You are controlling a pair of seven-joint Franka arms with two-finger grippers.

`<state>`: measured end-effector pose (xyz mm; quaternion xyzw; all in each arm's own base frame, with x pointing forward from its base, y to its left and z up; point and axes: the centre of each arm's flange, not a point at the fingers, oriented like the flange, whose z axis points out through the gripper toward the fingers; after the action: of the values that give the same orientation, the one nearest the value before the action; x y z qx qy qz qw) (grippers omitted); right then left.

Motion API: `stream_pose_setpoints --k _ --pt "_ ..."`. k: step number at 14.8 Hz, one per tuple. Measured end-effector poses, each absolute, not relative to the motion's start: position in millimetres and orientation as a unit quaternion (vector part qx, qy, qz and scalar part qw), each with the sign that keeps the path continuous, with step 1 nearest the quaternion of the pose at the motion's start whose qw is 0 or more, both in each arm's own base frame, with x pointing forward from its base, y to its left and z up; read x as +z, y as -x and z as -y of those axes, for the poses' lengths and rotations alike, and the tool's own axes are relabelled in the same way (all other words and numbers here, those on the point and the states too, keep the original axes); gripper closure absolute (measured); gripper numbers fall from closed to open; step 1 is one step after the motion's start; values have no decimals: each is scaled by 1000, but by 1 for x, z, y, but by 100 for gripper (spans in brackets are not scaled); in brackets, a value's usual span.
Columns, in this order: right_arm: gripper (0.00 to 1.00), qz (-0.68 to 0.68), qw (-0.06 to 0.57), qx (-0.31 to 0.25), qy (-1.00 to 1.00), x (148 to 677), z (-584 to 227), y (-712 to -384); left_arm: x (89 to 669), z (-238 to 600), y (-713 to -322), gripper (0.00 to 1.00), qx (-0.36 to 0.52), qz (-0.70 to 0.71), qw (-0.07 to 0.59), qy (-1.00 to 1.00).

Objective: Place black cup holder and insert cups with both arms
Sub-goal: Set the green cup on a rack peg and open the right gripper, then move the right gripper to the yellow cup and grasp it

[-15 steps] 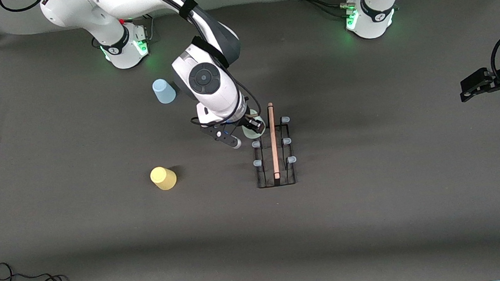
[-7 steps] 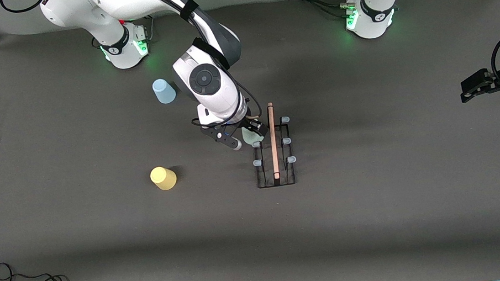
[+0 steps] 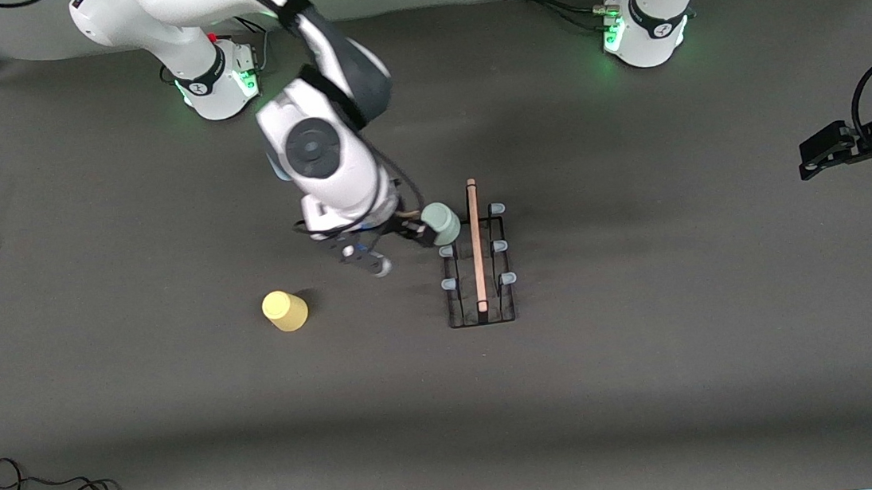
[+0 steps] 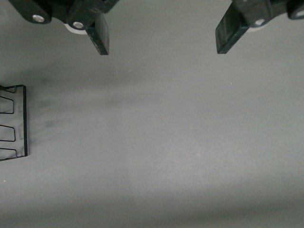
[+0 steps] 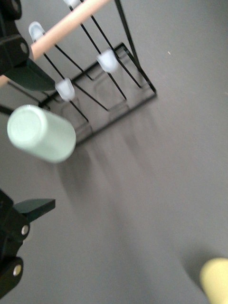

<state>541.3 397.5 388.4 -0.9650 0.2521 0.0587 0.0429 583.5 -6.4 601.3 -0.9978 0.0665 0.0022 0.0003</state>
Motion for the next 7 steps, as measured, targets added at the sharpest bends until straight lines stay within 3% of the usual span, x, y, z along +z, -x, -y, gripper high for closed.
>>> stream_pose_setpoints --k 7 --pt "0 -136 2 72 988 395 -255 -595 603 6 -586 0 -6 -75 -14 997"
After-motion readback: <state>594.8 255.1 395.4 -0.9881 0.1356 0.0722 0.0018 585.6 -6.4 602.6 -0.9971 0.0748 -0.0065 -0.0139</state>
